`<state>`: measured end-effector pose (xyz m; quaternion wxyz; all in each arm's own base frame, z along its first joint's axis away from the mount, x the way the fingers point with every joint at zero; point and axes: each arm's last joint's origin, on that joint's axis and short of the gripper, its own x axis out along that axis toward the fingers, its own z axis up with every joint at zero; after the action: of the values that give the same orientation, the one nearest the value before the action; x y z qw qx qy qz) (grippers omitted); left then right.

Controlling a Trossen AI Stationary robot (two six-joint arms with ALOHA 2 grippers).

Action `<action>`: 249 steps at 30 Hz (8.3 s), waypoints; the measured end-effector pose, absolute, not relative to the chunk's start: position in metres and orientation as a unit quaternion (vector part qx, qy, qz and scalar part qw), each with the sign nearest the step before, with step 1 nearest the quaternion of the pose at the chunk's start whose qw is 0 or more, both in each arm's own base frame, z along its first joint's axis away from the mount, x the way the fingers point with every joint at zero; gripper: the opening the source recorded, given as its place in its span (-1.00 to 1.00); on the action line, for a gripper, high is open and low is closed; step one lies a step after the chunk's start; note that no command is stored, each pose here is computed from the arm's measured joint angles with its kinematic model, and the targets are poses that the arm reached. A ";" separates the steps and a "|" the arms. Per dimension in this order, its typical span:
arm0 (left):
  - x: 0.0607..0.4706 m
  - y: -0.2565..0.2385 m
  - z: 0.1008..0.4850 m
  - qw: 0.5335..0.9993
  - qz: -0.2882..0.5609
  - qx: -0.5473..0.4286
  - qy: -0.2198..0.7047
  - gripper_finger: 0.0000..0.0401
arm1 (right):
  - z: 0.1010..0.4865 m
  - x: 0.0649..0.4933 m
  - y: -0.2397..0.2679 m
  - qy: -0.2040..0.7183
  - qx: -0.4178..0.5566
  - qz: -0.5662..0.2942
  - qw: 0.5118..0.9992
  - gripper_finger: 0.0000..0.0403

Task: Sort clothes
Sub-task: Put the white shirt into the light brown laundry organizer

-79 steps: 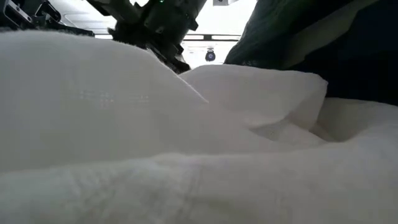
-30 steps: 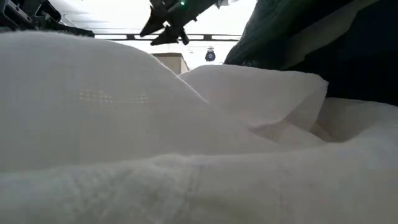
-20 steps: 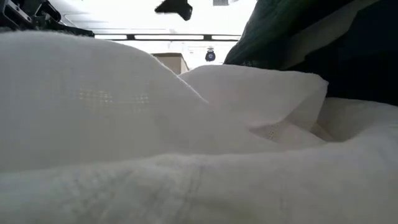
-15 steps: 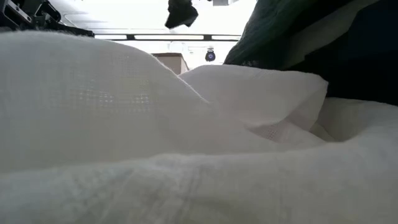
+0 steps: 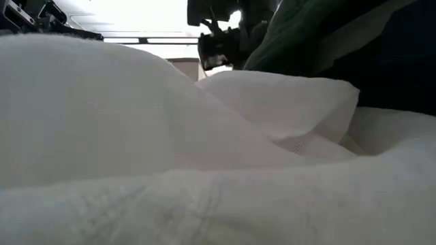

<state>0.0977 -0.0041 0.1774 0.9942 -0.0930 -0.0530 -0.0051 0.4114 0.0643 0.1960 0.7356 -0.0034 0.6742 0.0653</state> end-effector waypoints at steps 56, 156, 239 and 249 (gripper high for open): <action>0.098 -0.004 0.176 0.995 -0.006 -0.093 -0.044 -1.00 | 0.572 0.358 -0.113 -0.482 -0.051 -0.185 0.855 -1.00; 0.098 -0.004 0.176 0.995 -0.006 -0.092 -0.044 -1.00 | 0.231 0.341 -0.137 0.345 0.024 -0.085 0.934 -0.96; 0.098 -0.004 0.176 0.995 -0.006 -0.092 -0.045 -1.00 | 0.333 0.460 -0.167 0.321 0.072 -0.094 0.940 -0.59; 0.098 -0.004 0.176 0.995 -0.006 -0.092 -0.045 -1.00 | 0.333 0.460 -0.167 0.321 0.070 -0.098 0.939 -0.31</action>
<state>0.0978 -0.0042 0.1759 0.9947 -0.0925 -0.0449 -0.0060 0.4597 -0.1672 0.3327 0.9395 0.0704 0.3207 -0.0979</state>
